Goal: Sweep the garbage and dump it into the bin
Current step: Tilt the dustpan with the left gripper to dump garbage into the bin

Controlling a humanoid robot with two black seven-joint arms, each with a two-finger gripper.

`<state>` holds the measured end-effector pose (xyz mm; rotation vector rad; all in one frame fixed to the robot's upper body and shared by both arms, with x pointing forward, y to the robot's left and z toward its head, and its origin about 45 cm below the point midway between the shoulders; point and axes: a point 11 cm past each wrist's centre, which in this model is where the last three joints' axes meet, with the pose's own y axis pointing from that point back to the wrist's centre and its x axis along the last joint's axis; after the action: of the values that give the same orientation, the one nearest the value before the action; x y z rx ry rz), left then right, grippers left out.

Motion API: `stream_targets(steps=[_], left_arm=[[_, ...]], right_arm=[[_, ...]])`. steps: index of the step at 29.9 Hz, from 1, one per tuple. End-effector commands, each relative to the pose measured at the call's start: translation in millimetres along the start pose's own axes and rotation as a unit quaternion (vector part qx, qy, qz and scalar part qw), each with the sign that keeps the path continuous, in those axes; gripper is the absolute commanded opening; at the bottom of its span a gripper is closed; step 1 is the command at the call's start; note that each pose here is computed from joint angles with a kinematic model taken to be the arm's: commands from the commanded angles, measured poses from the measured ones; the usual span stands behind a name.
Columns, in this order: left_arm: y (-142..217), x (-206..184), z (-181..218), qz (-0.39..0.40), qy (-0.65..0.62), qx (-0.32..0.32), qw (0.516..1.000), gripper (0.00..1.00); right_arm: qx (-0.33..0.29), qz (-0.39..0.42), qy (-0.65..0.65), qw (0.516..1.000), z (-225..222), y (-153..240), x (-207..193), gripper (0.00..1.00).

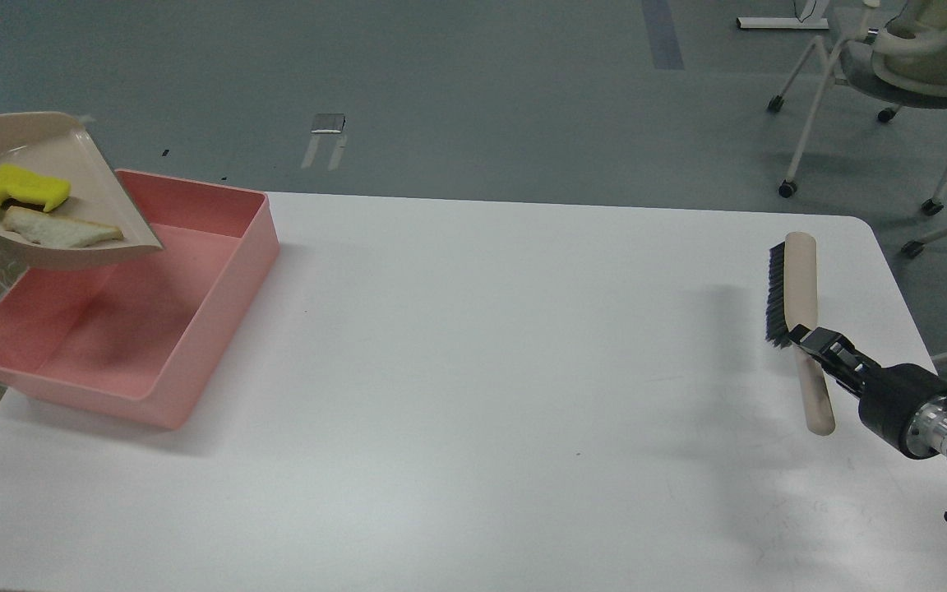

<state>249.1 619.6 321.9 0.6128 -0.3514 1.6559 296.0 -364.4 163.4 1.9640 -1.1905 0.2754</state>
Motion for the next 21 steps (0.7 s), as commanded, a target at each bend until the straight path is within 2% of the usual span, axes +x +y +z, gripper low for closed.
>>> stream_targets(steps=[1,7,9,16,19,21], left_arm=[[-3.8,23.4,33.4,-0.029,-0.11,-0.001,0.994,0.07],[-9.7,31.0,61.4,-0.072,-0.253,-0.011,0.965,0.08],[-12.4,29.1,69.3,-0.078,-0.267,-0.021,0.96,0.08],[-20.1,0.0,110.4,-0.113,-0.265,-0.08,0.954,0.08],[-24.6,3.6,130.1,-0.094,-0.247,-0.109,0.958,0.08],[-30.3,4.5,152.3,-0.073,-0.207,-0.152,0.964,0.09]], right_arm=[[0.006,0.006,-0.006,1.0,-2.6,-0.5,-1.0,0.18],[0.007,0.011,-0.011,1.0,0.3,1.2,1.7,0.18],[0.01,0.012,-0.016,1.0,-0.7,1.6,2.6,0.18],[0.014,0.011,-0.021,1.0,-2.8,1.8,1.7,0.18],[0.016,0.011,-0.02,1.0,-3.8,1.9,1.7,0.18],[0.016,0.016,-0.022,1.0,-3.2,2.9,4.4,0.18]])
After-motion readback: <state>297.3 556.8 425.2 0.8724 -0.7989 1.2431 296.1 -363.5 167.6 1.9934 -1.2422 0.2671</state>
